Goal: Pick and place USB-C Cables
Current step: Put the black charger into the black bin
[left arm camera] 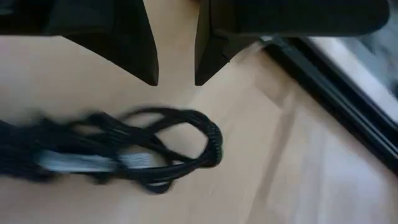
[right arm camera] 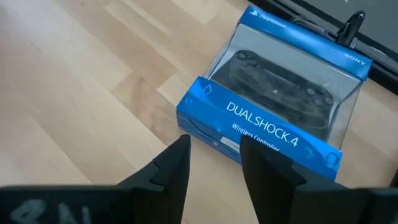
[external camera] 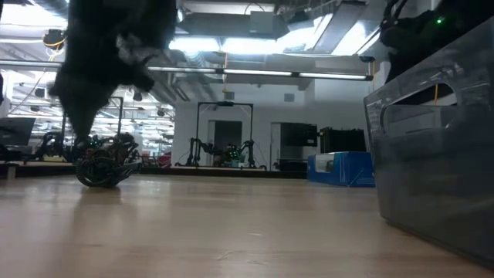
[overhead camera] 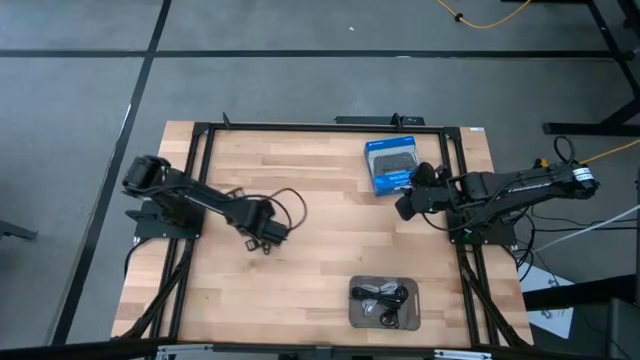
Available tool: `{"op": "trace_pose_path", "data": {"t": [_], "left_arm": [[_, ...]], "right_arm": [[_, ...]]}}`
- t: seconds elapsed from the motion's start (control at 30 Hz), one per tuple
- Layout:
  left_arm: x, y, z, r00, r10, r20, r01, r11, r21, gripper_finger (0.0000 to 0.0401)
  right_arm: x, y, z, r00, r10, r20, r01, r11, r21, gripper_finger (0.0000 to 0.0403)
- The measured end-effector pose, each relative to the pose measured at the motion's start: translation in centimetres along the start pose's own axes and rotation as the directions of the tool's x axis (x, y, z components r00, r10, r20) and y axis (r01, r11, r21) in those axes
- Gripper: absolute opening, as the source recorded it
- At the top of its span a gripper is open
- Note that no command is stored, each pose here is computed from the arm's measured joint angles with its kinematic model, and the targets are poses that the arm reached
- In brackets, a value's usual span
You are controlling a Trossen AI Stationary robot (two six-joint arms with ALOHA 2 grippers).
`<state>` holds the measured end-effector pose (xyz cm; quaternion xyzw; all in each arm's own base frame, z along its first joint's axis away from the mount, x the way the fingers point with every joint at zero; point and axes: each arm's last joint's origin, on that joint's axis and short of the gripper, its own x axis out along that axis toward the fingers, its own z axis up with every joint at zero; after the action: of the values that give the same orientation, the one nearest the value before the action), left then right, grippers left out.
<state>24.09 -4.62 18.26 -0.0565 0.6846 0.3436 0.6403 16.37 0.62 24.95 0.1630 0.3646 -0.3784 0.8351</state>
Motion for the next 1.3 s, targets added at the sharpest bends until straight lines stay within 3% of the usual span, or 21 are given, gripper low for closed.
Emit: {"op": "trace_pose_path", "data": {"t": [0.1, 0.17, 0.27, 0.3, 0.37, 0.43, 0.63, 0.8, 1.0, 1.07, 1.3], "left_arm": [[3.0, -0.5, -0.6, 0.995, -0.097, 0.001, 0.097, 0.991, -0.096, 0.0096], [4.1, -1.4, -0.3, 0.977, -0.209, 0.05, 0.213, 0.97, -0.113, 0.0096], [4.6, -2.1, 0.3, 0.954, -0.272, 0.124, 0.284, 0.955, -0.082, 0.0096], [4.2, -2.4, 0.8, 0.942, -0.29, 0.169, 0.305, 0.95, -0.072, 0.0096], [2.4, -3.8, 2.8, 0.863, -0.363, 0.35, 0.414, 0.907, -0.082, 0.0096], [0.2, -4.1, 3.9, 0.802, -0.357, 0.479, 0.436, 0.898, -0.061, 0.0096], [-5.1, -4.6, 6.4, 0.68, -0.418, 0.603, 0.473, 0.878, 0.075, 0.0096], [-6.4, -4.6, 6.5, 0.694, -0.413, 0.59, 0.429, 0.895, 0.122, 0.0096], [-5.1, -3.5, 4.8, 0.843, -0.348, 0.41, 0.308, 0.937, 0.163, 0.0096], [-4.8, -3.4, 4.1, 0.873, -0.349, 0.34, 0.299, 0.935, 0.191, 0.0096], [-5.1, -3.4, 1.9, 0.909, -0.368, 0.197, 0.29, 0.896, 0.337, 0.0096]], "right_arm": [[0.1, 0.2, 0.1, 1.0, 0.006, 0.006, -0.006, 1.0, 0.005, 0.0145], [0.1, 0.3, 0.1, 1.0, 0.008, 0.008, -0.008, 1.0, 0.006, 0.0145], [0.2, 0.3, 0.1, 1.0, 0.01, 0.009, -0.01, 1.0, 0.007, 0.0145], [0.2, 0.3, 0.1, 1.0, 0.009, 0.009, -0.009, 1.0, 0.006, 0.0145], [0.2, 0.3, 0.1, 1.0, 0.011, 0.011, -0.012, 1.0, 0.008, 0.0145], [0.2, 0.3, 0.1, 1.0, 0.011, 0.011, -0.011, 1.0, 0.007, 0.0145], [0.3, 0.4, 0.1, 1.0, 0.013, 0.002, -0.013, 1.0, 0.002, 0.0145], [0.4, 0.4, -0.1, 0.999, 0.017, -0.035, -0.018, 1.0, -0.021, 0.0145], [0.3, 0.0, -1.1, 0.98, 0.034, -0.198, -0.055, 0.993, -0.102, 0.0145], [0.3, -0.1, -1.3, 0.969, 0.049, -0.243, -0.07, 0.994, -0.079, 0.0145], [0.3, 0.0, -1.3, 0.966, 0.067, -0.25, -0.083, 0.995, -0.053, 0.0145]]}}
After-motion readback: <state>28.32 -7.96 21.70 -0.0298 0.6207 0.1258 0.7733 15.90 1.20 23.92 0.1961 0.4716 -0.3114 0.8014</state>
